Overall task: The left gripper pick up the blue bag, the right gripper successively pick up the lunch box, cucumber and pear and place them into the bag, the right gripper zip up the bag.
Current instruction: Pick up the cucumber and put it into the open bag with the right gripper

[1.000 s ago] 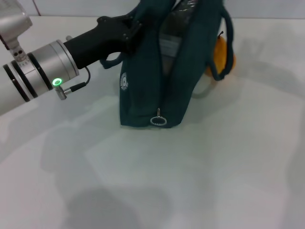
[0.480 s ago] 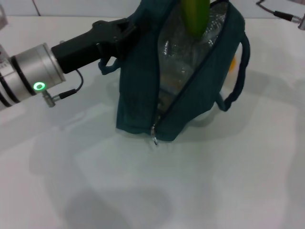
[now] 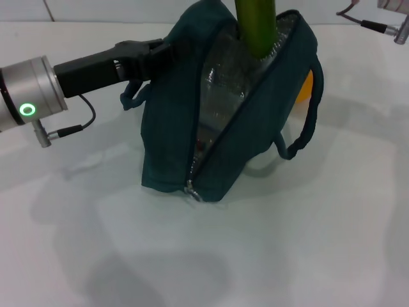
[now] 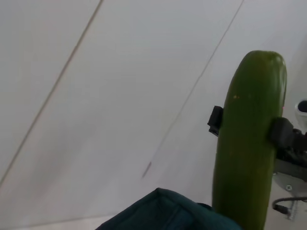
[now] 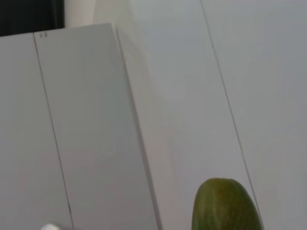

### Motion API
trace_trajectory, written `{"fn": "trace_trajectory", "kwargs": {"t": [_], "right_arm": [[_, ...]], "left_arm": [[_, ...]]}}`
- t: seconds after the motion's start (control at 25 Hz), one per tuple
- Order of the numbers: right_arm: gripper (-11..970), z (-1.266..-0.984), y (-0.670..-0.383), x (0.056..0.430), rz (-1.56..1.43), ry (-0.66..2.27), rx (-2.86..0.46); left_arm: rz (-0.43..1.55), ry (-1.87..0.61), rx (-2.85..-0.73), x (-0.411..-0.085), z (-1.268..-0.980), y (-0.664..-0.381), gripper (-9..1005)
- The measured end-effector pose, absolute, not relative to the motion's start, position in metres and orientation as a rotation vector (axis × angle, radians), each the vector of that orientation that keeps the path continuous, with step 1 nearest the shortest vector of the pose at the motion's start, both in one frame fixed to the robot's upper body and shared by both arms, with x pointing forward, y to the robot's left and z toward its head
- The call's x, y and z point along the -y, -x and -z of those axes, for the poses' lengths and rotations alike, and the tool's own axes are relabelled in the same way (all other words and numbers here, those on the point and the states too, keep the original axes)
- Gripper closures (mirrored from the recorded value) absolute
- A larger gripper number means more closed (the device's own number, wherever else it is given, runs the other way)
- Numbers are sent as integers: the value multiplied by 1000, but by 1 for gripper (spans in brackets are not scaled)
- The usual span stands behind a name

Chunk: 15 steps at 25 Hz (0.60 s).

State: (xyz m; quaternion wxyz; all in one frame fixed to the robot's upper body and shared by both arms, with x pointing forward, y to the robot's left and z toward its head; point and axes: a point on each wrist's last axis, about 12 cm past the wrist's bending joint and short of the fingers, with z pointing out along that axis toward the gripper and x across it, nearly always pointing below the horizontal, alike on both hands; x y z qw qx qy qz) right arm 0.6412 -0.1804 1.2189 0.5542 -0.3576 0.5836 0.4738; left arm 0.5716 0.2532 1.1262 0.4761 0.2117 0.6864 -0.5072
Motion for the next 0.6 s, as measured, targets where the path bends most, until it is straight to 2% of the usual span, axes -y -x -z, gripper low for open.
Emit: {"fn": "trace_trajectory", "kwargs": {"t": [0.6], "right_arm": [[330, -1231, -639, 181, -1082, 899, -1310]], "left_arm": [[1321, -682, -1656, -262, -1140, -558, 953]]}}
